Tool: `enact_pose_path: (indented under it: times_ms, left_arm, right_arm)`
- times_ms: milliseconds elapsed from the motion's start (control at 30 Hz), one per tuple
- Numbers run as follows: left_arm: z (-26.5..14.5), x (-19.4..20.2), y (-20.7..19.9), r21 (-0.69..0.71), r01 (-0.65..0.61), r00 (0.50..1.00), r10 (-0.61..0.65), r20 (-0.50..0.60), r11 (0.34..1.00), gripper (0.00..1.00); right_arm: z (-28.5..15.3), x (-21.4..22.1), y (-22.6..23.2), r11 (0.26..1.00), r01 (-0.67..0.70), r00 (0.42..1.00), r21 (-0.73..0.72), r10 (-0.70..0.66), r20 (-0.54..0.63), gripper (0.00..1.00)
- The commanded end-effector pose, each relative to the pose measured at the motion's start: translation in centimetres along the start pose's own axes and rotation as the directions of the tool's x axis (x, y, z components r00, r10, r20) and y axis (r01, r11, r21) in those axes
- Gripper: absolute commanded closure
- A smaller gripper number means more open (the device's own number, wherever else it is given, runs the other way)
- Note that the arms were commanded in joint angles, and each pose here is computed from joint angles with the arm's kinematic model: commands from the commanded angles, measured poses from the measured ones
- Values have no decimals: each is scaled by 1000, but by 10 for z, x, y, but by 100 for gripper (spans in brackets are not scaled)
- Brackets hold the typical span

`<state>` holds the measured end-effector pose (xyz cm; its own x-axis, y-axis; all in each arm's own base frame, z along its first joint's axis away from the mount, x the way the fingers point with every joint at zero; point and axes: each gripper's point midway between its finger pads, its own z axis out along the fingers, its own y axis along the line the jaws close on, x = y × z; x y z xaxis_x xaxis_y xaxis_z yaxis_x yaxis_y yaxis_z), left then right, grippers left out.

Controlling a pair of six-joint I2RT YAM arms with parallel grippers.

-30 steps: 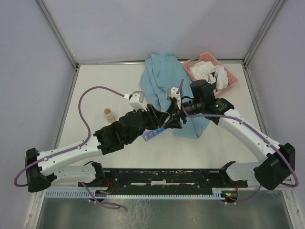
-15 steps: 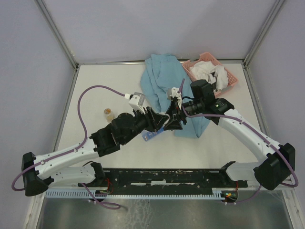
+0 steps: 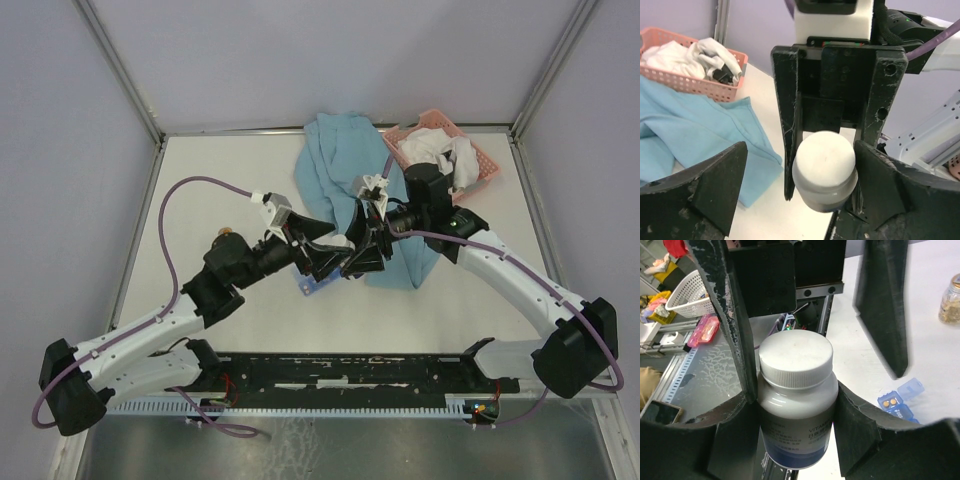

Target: Sort the pills into containers

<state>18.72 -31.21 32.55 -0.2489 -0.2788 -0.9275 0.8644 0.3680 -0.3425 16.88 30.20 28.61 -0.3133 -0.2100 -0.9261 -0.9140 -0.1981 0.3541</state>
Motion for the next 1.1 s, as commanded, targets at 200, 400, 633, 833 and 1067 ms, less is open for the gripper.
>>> enact_pose_path:
  times_ms: [200, 400, 633, 833, 1067]
  left_arm:
    - [-64, -46, -5, -77, 146, 956, -120, 268, 986, 1]
    - [-64, -55, -3, -98, 307, 918, -268, 292, 947, 1]
    - [-42, -42, 30, -355, 420, 900, -331, 285, 835, 1]
    - [-22, -30, 36, -476, 394, 918, -311, 246, 787, 11]
    - [-3, -18, 37, -509, 377, 926, -315, 207, 774, 23]
  right_arm:
    - [-7, -15, -13, 975, 194, 981, 111, -191, -36, 92]
    - [-11, -9, -27, 958, 225, 973, 177, -214, -82, 92]
    - [-17, -4, -40, 936, 255, 964, 240, -229, -133, 92]
    - [-18, 1, -46, 934, 251, 964, 255, -217, -152, 92]
    - [-18, 2, -48, 933, 250, 964, 259, -214, -160, 92]
